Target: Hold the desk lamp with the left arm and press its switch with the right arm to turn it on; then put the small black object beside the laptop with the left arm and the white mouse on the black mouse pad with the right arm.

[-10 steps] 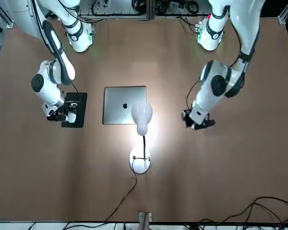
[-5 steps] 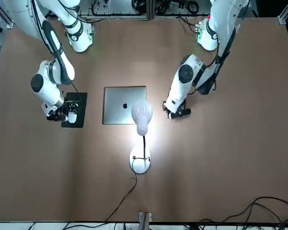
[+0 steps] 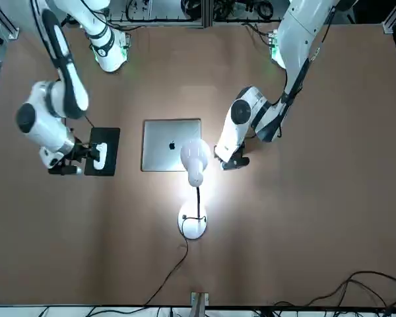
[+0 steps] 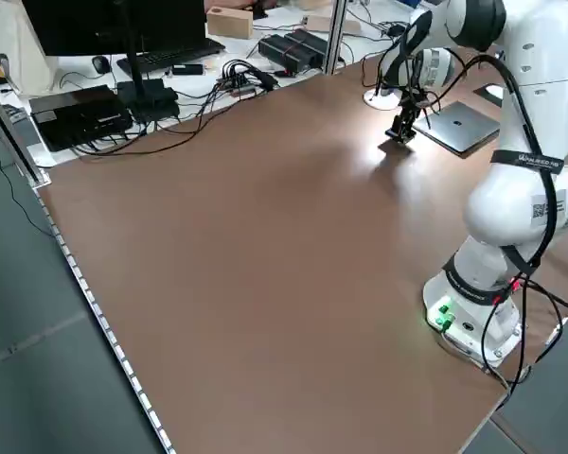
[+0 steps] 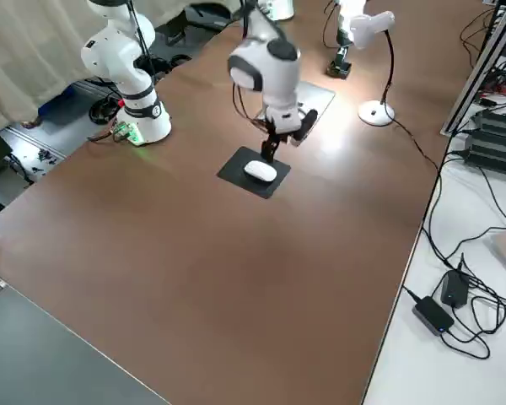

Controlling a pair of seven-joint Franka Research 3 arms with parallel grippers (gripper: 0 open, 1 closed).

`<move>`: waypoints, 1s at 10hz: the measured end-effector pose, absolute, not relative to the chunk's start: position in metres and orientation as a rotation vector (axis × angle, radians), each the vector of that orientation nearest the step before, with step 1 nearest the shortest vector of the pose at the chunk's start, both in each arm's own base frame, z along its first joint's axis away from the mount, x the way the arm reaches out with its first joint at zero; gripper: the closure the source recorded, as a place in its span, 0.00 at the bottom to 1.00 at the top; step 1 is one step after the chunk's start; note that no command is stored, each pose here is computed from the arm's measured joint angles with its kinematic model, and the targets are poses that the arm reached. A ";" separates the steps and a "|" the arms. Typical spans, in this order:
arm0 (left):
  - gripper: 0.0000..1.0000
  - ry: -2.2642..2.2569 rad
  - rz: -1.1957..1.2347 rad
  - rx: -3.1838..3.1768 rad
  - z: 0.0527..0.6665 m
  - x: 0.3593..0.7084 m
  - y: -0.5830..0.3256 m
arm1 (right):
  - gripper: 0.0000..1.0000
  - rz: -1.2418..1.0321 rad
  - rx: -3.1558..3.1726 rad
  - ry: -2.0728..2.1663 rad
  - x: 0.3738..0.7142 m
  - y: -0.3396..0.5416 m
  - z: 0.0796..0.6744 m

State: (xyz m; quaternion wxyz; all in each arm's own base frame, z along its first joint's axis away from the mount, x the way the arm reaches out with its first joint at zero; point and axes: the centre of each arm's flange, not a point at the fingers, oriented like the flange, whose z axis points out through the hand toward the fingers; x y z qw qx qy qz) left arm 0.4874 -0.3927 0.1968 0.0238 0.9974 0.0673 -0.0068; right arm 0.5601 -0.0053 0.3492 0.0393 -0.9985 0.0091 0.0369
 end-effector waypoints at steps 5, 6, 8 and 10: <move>0.20 0.189 -0.029 3.088 0.184 0.488 -0.408 | 0.00 -0.017 -3.140 0.017 0.598 -0.040 0.578; 0.19 0.188 -0.026 3.089 0.184 0.489 -0.407 | 0.00 -0.044 -3.141 0.016 0.596 -0.040 0.602; 0.05 0.168 -0.001 3.096 0.186 0.492 -0.406 | 0.00 -0.048 -3.142 0.016 0.595 -0.040 0.619; 0.03 0.168 0.013 3.103 0.191 0.496 -0.403 | 0.00 -0.026 -3.143 0.021 0.598 -0.041 0.612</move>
